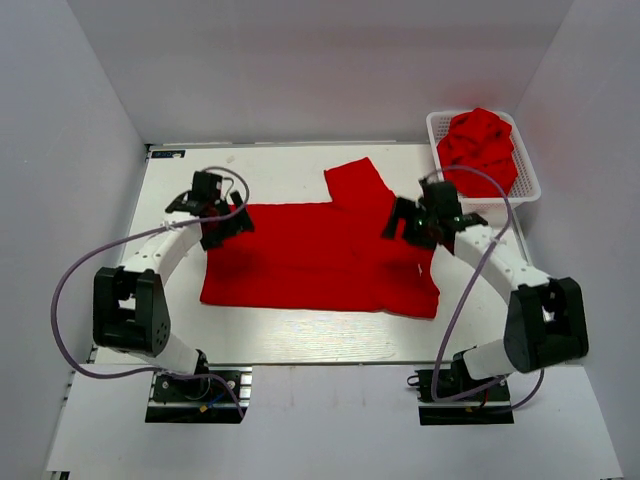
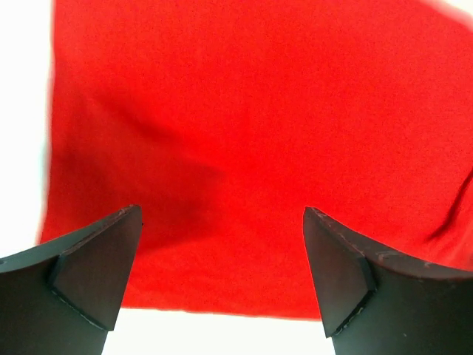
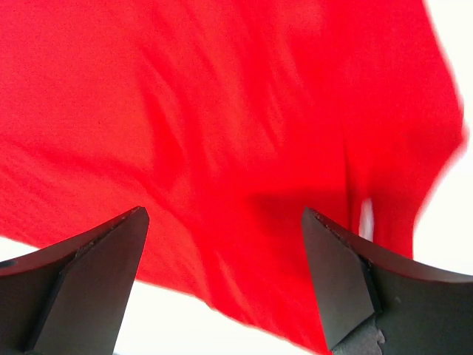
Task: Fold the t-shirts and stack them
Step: Fold the flattened tshirt in 1/3 of the way, then grap the side of the flattened tshirt furthest away from the robot with both arms
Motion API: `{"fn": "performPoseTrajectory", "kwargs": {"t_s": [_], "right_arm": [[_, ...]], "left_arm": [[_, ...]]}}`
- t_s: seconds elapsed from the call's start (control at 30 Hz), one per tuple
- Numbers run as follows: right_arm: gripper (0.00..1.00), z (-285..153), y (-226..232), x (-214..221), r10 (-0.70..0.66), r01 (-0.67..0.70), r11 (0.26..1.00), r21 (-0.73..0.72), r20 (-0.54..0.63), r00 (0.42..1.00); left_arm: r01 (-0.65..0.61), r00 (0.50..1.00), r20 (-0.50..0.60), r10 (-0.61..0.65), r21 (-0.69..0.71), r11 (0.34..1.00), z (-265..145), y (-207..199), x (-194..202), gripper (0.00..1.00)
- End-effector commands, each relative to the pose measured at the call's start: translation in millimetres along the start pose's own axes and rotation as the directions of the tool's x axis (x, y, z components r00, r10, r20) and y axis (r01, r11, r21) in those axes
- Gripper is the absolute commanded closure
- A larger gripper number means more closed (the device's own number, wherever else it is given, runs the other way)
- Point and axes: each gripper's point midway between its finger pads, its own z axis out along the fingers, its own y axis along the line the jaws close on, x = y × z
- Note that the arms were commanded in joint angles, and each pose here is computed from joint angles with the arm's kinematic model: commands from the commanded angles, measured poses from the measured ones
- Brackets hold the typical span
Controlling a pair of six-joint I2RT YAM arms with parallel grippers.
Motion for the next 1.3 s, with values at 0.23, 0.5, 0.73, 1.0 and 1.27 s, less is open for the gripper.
{"fn": "performPoseTrajectory", "kwargs": {"t_s": [0.23,0.5,0.73,1.0,1.27], "right_arm": [[0.10,60,72,-193,-0.197,0.214,0.976,-0.049,0.234,0.952],[0.10,124,81,-295,-0.235,0.259,0.966,-0.011,0.390,0.891],[0.10,145,67,-315,-0.239,0.274,0.962,0.004,0.500,0.832],[0.10,160,58,-315,-0.231,0.260,0.966,0.009,0.492,0.840],[0.10,168,55,-307,-0.232,0.266,0.964,-0.003,0.476,0.848]], "left_arm": [[0.115,0.989,0.123,-0.084,-0.267,0.957,38,39,-134,0.00],[0.131,0.984,0.154,-0.089,-0.284,0.950,88,51,-180,0.00],[0.097,0.990,0.125,-0.066,-0.267,0.959,109,51,-175,0.00],[0.061,0.997,0.063,-0.043,-0.328,0.943,127,66,-138,0.11],[0.031,0.999,-0.027,-0.040,-0.284,0.958,152,65,-114,0.62]]}}
